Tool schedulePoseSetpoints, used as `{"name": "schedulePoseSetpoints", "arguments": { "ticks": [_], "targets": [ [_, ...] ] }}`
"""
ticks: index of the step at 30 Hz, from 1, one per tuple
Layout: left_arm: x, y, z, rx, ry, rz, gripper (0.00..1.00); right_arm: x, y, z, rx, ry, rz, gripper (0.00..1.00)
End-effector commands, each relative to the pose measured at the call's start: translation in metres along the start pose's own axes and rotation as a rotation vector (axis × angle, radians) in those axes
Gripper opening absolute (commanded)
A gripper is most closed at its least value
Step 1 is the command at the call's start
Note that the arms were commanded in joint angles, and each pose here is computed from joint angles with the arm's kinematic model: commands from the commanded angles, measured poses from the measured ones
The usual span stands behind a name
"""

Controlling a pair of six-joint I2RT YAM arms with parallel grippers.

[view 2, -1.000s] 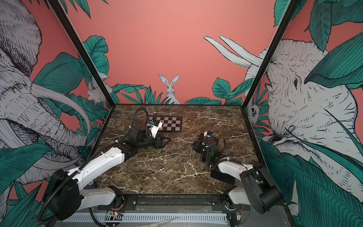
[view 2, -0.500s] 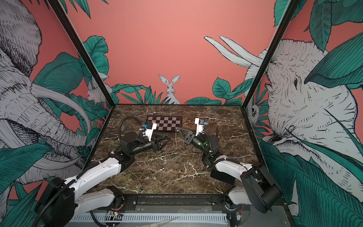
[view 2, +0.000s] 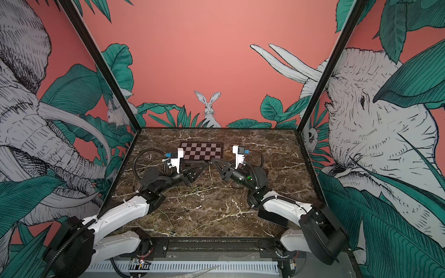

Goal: Plug wired earphones into phones
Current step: Pick up the wired earphone from the center of the board.

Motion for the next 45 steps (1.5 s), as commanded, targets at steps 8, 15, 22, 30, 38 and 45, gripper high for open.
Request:
{"name": "schedulePoseSetpoints", "arguments": {
  "ticks": [8, 15, 22, 30, 38, 45],
  "targets": [
    [-0.006, -0.004, 0.0, 0.02, 0.022, -0.067, 0.33, 0.021, -0.006, 0.01, -0.037, 0.082, 0.109, 0.0],
    [-0.008, -0.004, 0.0, 0.024, 0.019, -0.074, 0.23, 0.024, -0.007, 0.008, -0.021, 0.092, 0.12, 0.0],
    [-0.008, -0.006, -0.002, 0.034, 0.031, -0.081, 0.11, 0.025, -0.008, 0.006, -0.005, 0.1, 0.117, 0.0],
    [-0.008, -0.005, 0.0, 0.026, 0.03, -0.069, 0.03, 0.021, -0.006, 0.0, 0.034, 0.129, 0.077, 0.0],
    [-0.001, -0.004, -0.002, 0.112, -0.011, 0.085, 0.0, 0.021, 0.025, 0.004, 0.204, 0.427, -0.254, 0.77],
    [0.007, -0.003, -0.005, 0.185, -0.031, 0.21, 0.0, 0.042, 0.075, 0.005, 0.548, 0.914, -0.327, 0.85]
  ]
}}
Point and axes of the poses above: each gripper's point midway between its finger pads, its own y axis back along the fingers, its own x axis along the line the jaws close on, z = x × y, the point moved 10 cm from there along y, back along the fingers, and after that the axes turned 3 degrees about y, right-handed, at the moved point
